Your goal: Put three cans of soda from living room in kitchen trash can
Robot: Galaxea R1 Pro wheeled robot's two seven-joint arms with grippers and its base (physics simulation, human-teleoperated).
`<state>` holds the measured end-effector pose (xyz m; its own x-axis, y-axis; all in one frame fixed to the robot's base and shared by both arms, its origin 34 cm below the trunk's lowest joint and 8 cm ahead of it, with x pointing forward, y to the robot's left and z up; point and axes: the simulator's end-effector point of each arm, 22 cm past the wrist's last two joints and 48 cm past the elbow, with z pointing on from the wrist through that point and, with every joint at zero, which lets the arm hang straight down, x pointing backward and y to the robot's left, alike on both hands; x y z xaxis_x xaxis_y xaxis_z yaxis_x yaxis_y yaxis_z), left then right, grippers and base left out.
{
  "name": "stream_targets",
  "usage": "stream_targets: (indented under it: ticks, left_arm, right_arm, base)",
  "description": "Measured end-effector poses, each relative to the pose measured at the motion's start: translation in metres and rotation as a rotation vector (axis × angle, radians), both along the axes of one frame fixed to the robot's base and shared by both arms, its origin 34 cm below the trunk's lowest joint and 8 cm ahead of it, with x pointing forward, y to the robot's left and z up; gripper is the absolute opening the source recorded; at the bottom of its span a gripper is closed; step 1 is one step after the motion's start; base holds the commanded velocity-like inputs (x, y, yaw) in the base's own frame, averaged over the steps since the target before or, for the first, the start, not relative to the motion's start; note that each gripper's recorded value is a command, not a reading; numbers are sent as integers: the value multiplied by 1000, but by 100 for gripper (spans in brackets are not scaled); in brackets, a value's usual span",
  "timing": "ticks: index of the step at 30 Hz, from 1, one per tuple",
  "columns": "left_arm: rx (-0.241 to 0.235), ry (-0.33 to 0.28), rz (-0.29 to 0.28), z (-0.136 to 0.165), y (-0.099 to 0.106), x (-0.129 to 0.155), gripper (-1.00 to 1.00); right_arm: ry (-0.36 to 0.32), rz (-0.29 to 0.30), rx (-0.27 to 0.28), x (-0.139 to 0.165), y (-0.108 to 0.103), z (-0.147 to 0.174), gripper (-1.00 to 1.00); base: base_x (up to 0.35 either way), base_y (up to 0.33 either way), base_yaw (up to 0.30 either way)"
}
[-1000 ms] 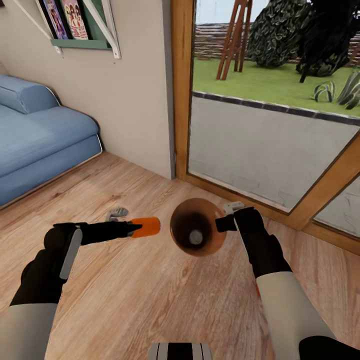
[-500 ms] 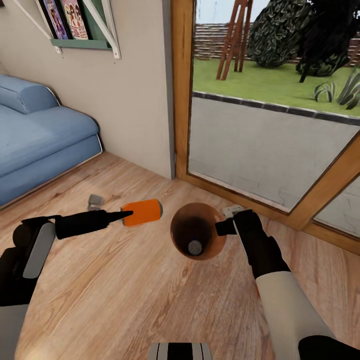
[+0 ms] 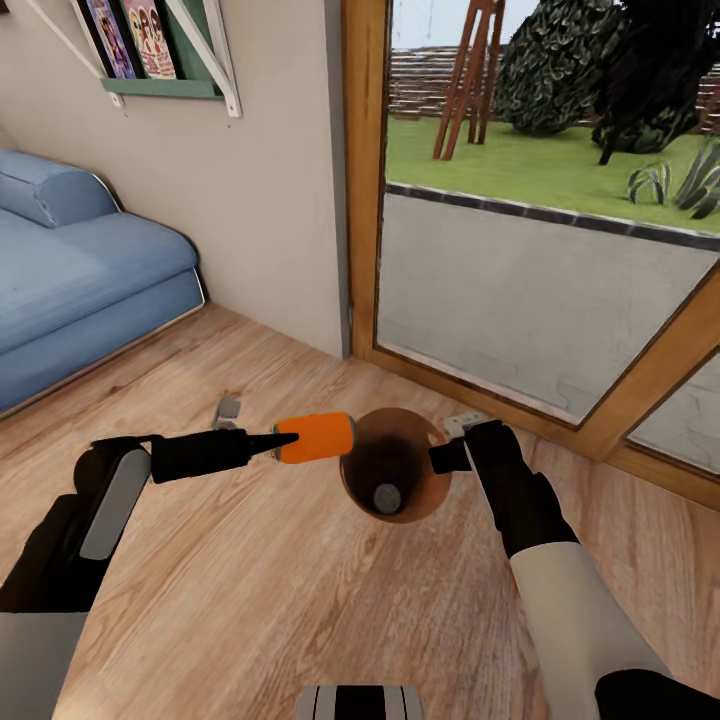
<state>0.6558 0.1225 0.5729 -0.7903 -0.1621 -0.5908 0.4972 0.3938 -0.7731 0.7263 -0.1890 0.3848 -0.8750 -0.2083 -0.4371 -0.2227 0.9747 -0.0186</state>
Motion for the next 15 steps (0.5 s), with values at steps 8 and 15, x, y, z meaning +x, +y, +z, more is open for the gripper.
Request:
stream_targets:
  ticks: [8, 15]
  left_arm:
    - [32, 30, -50, -17, -42, -12, -100]
    - [65, 39, -49, -26, -52, -13, -100]
  right_arm:
    - [0, 0, 0, 0, 0, 0, -100]
    - [0, 1, 0, 0, 0, 0, -100]
  base:
    - [0, 0, 0]
    - [0, 0, 0]
